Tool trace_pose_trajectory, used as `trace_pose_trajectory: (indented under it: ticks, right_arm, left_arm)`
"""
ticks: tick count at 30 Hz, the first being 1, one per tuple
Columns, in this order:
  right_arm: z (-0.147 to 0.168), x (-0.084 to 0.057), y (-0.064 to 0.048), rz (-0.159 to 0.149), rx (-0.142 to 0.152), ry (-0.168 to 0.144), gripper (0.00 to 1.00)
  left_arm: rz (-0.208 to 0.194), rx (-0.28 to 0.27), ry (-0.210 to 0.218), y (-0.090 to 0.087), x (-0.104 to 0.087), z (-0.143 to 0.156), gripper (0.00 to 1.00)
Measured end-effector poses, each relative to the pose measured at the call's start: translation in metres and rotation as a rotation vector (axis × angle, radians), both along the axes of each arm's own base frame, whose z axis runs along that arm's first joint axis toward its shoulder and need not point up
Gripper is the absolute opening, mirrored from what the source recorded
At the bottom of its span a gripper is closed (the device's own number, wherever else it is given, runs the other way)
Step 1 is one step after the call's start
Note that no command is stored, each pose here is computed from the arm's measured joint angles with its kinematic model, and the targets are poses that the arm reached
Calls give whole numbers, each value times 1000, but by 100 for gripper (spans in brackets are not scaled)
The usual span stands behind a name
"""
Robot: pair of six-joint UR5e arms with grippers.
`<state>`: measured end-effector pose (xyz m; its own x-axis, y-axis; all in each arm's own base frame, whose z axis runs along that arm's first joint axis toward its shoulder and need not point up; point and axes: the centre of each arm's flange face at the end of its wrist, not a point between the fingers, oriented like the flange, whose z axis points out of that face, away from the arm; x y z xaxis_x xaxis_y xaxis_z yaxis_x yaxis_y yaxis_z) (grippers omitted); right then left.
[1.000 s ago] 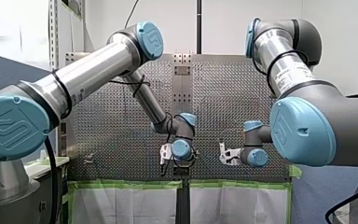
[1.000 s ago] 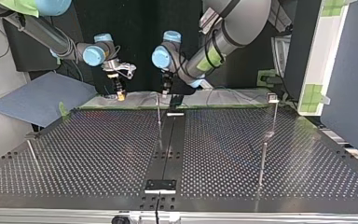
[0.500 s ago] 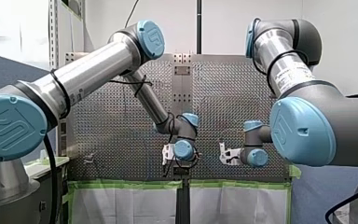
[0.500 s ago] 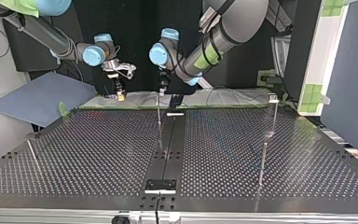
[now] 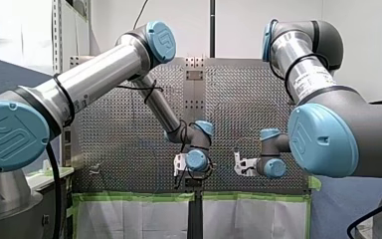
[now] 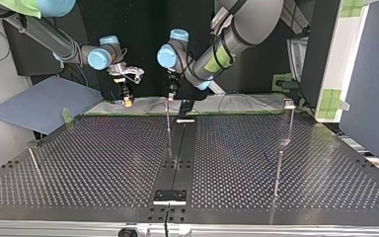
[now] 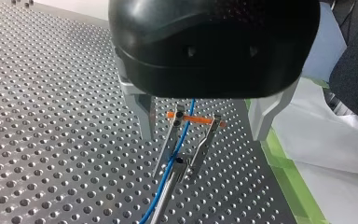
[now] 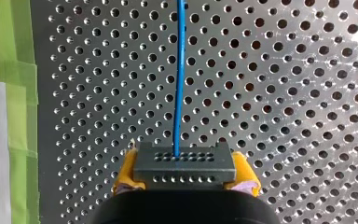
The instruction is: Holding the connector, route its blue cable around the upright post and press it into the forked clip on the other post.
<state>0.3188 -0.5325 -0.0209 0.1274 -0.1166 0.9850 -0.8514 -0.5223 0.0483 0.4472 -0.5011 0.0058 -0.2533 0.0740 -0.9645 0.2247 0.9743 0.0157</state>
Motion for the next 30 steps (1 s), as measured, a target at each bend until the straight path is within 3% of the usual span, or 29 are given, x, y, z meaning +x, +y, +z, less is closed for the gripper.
trace_pose_trajectory:
  ticks: [8,21,25,30]
  right_arm:
    - [0,0,-1,0,1,0,0]
    - [1,0,-1,-1,2,-2,0]
    - [0,0,-1,-1,4,-2,0]
    - [0,0,-1,-2,5,-3,0]
  left_arm:
    - [40,-4,-21,6,-3,9,100]
    - [126,-91,-117,24,-21,55,100]
    - [121,-139,-131,26,-28,67,100]
    - [92,-180,-114,31,-39,78,100]
